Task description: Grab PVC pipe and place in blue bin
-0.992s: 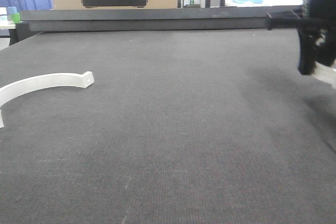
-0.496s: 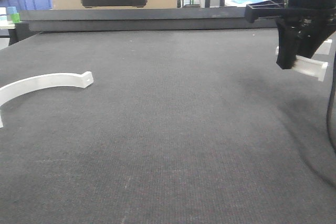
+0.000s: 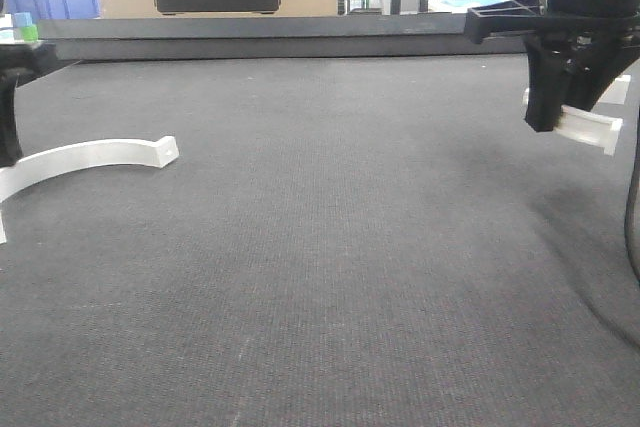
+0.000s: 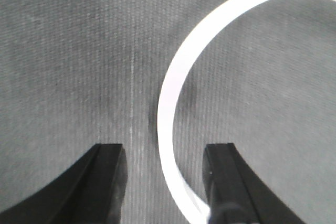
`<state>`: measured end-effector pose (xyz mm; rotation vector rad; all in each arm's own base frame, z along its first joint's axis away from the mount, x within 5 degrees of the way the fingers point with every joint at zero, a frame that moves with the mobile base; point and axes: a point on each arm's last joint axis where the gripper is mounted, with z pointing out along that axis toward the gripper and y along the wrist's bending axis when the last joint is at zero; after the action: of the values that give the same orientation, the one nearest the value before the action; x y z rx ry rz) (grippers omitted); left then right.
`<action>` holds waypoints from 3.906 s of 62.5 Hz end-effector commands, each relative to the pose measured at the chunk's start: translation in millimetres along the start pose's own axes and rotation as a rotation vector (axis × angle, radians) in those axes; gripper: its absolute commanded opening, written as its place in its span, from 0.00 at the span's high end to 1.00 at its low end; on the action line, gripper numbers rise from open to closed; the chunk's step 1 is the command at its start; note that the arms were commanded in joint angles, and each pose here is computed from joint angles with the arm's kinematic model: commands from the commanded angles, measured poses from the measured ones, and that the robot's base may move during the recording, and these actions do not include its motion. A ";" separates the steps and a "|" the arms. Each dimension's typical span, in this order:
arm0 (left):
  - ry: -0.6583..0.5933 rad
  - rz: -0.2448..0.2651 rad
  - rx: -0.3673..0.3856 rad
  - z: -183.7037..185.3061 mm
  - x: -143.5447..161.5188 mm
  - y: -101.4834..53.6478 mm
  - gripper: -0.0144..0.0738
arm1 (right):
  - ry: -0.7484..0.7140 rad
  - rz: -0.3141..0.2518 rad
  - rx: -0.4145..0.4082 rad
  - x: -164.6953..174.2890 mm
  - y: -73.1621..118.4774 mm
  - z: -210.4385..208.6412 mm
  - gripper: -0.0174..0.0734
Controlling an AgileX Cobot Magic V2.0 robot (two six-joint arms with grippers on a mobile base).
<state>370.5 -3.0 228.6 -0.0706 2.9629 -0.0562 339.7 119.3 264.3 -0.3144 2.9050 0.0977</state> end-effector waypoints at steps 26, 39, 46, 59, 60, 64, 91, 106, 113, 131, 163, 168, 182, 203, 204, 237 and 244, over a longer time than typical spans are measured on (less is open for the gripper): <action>0.075 -0.002 0.001 24.8 -2.3 0.8 0.61 | -0.039 -0.014 0.003 -1.1 -0.4 -5.3 0.98; 0.084 -0.001 -0.001 24.5 -1.3 0.9 0.78 | -0.062 -0.014 0.000 -3.2 -0.1 -5.4 0.98; 0.099 0.000 -0.002 24.4 0.0 1.1 0.96 | -0.062 -0.014 0.000 -3.2 -0.1 -5.4 0.98; 0.095 0.001 0.002 5.6 -5.0 -0.2 0.96 | -0.150 -0.012 0.002 -3.9 -3.5 -24.0 0.98; 0.089 0.000 0.005 2.7 -5.7 -0.6 0.96 | -0.166 -0.007 0.001 -3.6 -4.5 -28.1 0.98; 0.047 -0.003 0.017 -12.4 -8.0 -2.1 0.96 | -0.220 0.022 -0.002 -3.3 -9.6 -40.6 0.98; -0.502 0.039 0.073 -130.0 0.8 -21.2 0.96 | -0.452 0.236 -0.019 -0.9 -65.3 -79.4 0.98; -0.675 0.090 0.114 -145.9 4.6 -42.0 0.96 | -0.574 0.247 -0.029 19.5 -67.4 -63.0 0.98; -0.699 0.085 0.133 -135.3 15.9 -44.1 0.96 | -0.673 0.242 -0.017 41.1 -66.9 -64.4 0.98; -0.811 0.057 0.140 -107.4 59.7 -34.9 0.96 | -0.879 0.158 0.052 95.7 -64.9 -82.5 0.98; -1.172 0.075 0.144 -148.6 139.1 -19.5 0.96 | -1.181 0.138 0.045 164.8 -56.7 -111.6 0.98; -1.246 0.107 0.125 -165.8 152.8 -17.1 0.96 | -1.249 0.133 0.044 173.4 -55.2 -124.0 0.98; -1.408 0.148 0.098 -199.9 187.2 -11.4 0.96 | -1.401 0.121 0.040 194.4 -51.6 -149.5 0.98; -1.530 0.143 0.108 -222.1 216.4 -6.8 0.96 | -1.489 0.113 0.038 213.1 -48.9 -165.0 0.98; -1.530 0.143 0.108 -222.1 216.4 -6.8 0.96 | -1.489 0.113 0.038 213.1 -48.9 -165.0 0.98; -1.536 0.143 0.108 -222.6 216.3 -6.9 0.96 | -1.489 0.113 0.038 213.1 -48.9 -165.0 0.98; -1.536 0.143 0.108 -222.6 216.3 -6.9 0.96 | -1.489 0.113 0.038 213.1 -48.9 -165.0 0.98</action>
<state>120.9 -13.0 405.7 0.0815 1.4605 -0.0821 114.3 14.2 372.9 0.0022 1.4666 0.2045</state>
